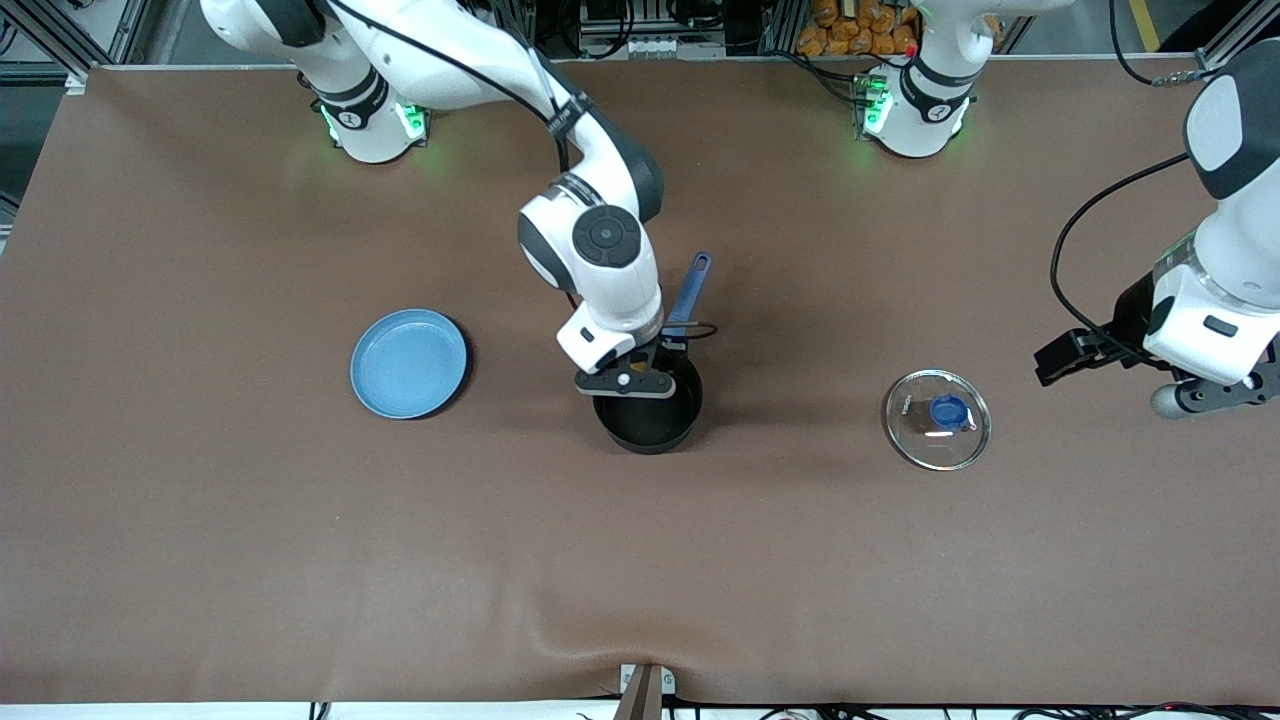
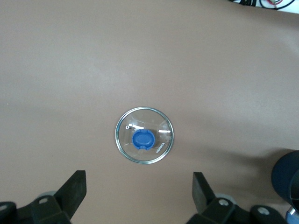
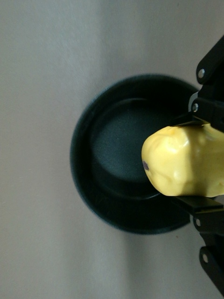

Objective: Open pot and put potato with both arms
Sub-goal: 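Lower the potato into the saucepan and open the right gripper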

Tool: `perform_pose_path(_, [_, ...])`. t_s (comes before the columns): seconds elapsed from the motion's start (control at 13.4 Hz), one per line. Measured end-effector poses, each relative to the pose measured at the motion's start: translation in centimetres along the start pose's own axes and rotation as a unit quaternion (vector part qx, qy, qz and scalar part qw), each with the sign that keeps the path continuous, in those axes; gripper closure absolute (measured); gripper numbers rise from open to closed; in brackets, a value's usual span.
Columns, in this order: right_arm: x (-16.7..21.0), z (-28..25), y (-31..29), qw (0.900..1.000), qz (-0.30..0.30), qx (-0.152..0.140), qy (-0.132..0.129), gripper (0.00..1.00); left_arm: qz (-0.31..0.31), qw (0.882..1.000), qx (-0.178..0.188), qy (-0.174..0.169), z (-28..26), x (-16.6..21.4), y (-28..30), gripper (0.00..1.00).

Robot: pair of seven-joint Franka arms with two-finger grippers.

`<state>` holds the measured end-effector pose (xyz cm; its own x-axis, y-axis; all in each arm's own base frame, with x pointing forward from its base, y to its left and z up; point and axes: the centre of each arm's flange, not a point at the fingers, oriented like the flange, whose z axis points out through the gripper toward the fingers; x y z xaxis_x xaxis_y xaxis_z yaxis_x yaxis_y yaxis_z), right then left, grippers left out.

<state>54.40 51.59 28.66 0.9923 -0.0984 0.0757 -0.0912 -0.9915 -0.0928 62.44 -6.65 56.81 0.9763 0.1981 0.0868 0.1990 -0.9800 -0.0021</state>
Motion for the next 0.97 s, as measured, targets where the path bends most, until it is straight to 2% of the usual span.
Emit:
perform_pose_path(0.37, [-0.6,4.9,-0.7,1.0,-0.003,0.016,0.016,0.38,0.008,1.0,-0.003,0.008,-3.6,-1.5,-0.6,0.0])
perform_pose_path(0.67, [-1.0,7.1,-0.6,1.0,-0.005,0.014,0.016,0.37,0.012,1.0,-0.006,0.006,-5.1,-2.3,-1.2,0.0])
perform_pose_path(0.75, [-1.0,7.1,-0.6,1.0,-0.004,0.013,0.016,0.3,0.014,1.0,-0.006,0.006,-5.3,-2.5,-1.3,0.0])
perform_pose_path(0.97, [-0.6,6.6,-0.8,1.0,-0.003,0.018,0.022,0.01,0.012,1.0,-0.004,0.002,-6.5,-3.2,-1.9,0.0])
